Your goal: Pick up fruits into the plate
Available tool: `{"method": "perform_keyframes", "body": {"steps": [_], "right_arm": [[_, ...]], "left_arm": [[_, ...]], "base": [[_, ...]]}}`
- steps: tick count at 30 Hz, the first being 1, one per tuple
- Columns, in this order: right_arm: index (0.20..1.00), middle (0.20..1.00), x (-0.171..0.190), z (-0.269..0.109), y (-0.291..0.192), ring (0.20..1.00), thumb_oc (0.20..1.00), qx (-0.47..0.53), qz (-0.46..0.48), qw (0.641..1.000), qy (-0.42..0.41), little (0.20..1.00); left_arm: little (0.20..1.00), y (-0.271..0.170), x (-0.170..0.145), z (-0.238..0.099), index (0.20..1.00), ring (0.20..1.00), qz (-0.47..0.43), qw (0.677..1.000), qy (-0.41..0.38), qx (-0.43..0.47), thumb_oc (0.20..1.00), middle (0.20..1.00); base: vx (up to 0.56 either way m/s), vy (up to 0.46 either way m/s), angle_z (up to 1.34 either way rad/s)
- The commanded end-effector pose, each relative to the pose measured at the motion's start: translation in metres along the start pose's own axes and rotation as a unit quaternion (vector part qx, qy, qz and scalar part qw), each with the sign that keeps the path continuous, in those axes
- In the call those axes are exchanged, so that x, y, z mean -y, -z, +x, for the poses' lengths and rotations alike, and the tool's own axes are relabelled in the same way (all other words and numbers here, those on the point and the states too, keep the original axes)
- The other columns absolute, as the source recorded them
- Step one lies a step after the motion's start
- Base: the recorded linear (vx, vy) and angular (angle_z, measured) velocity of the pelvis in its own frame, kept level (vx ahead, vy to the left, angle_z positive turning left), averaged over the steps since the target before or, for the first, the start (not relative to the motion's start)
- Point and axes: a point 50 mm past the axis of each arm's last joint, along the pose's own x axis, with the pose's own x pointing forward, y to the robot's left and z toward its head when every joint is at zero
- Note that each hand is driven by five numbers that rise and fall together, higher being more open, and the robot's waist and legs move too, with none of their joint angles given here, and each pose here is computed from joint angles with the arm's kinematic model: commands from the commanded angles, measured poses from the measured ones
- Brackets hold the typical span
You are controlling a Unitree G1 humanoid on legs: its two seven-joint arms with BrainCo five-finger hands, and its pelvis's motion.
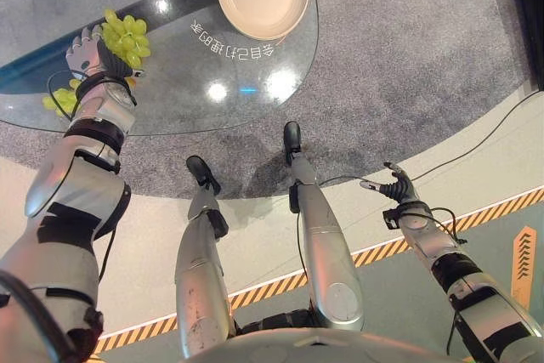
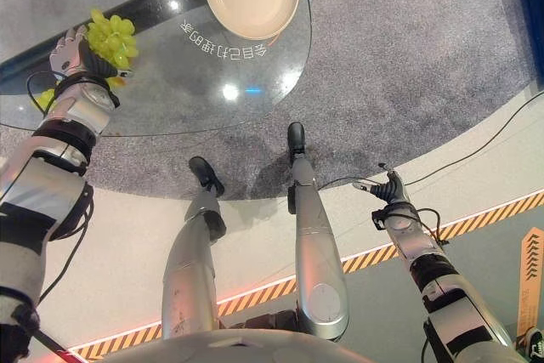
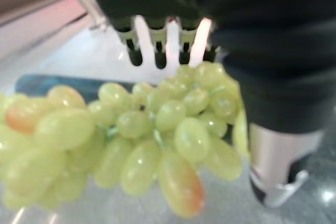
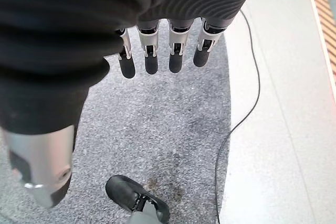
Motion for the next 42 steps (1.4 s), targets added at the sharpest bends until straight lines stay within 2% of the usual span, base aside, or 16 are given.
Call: {"method": "perform_keyframes", "body": {"steps": [1,7,15,22,23,24,25,35,42], "right_arm": [[1.000,1.000,0.010,-0.003,0.008,1.000,1.000,-0.002,-0.027,1.000,0.007,1.000],[1.000,1.000,0.011,-0.001,0.001,1.000,1.000,0.009,-0.029,1.000,0.001,1.000],[1.000,1.000,0.015,0.002,0.000,1.000,1.000,0.008,-0.020,1.000,0.007,1.000],[1.000,1.000,0.016,0.005,-0.011,1.000,1.000,0.033,-0.002,0.999,0.011,1.000],[1.000,1.000,0.017,0.007,-0.018,1.000,1.000,0.045,0.003,0.999,0.013,1.000],[1.000,1.000,0.016,0.007,-0.022,1.000,1.000,0.052,0.007,0.999,0.012,1.000],[1.000,1.000,0.015,0.007,-0.025,1.000,1.000,0.057,0.012,0.998,0.011,1.000],[1.000,1.000,0.005,0.004,-0.045,1.000,1.000,0.092,0.033,0.995,-0.002,1.000],[1.000,1.000,-0.003,-0.002,-0.044,1.000,1.000,0.097,0.022,0.995,-0.017,1.000]], "left_arm": [[1.000,0.066,0.021,-0.007,1.000,1.000,0.003,0.986,0.082,-0.143,1.000,1.000],[1.000,0.085,0.022,-0.011,1.000,1.000,0.023,0.982,0.055,-0.182,1.000,1.000],[1.000,0.095,-0.002,-0.007,1.000,1.000,0.060,0.979,-0.005,-0.196,1.000,1.000],[1.000,0.098,-0.014,-0.006,1.000,1.000,0.142,0.970,-0.040,-0.194,1.000,1.000],[0.787,0.096,-0.017,-0.005,0.787,0.787,0.135,0.970,-0.050,-0.195,0.787,0.787],[0.523,0.095,-0.019,-0.004,0.523,0.523,0.136,0.970,-0.053,-0.193,0.523,0.523],[0.200,0.094,-0.020,-0.004,0.200,0.200,0.136,0.971,-0.055,-0.190,0.200,0.200],[0.200,0.088,-0.003,-0.006,0.200,0.200,0.124,0.977,-0.013,-0.172,0.200,0.200],[0.200,0.085,0.010,-0.008,0.200,0.200,0.041,0.989,-0.027,-0.137,0.200,0.200]], "base": [[0.00,0.001,-0.04],[0.00,0.000,-0.03],[0.00,-0.004,-0.02],[-0.02,-0.028,-0.04],[-0.09,-0.085,-0.07],[-0.09,-0.091,-0.08],[-0.02,-0.083,-0.04],[0.00,-0.026,-0.01],[0.00,0.000,0.00]]}}
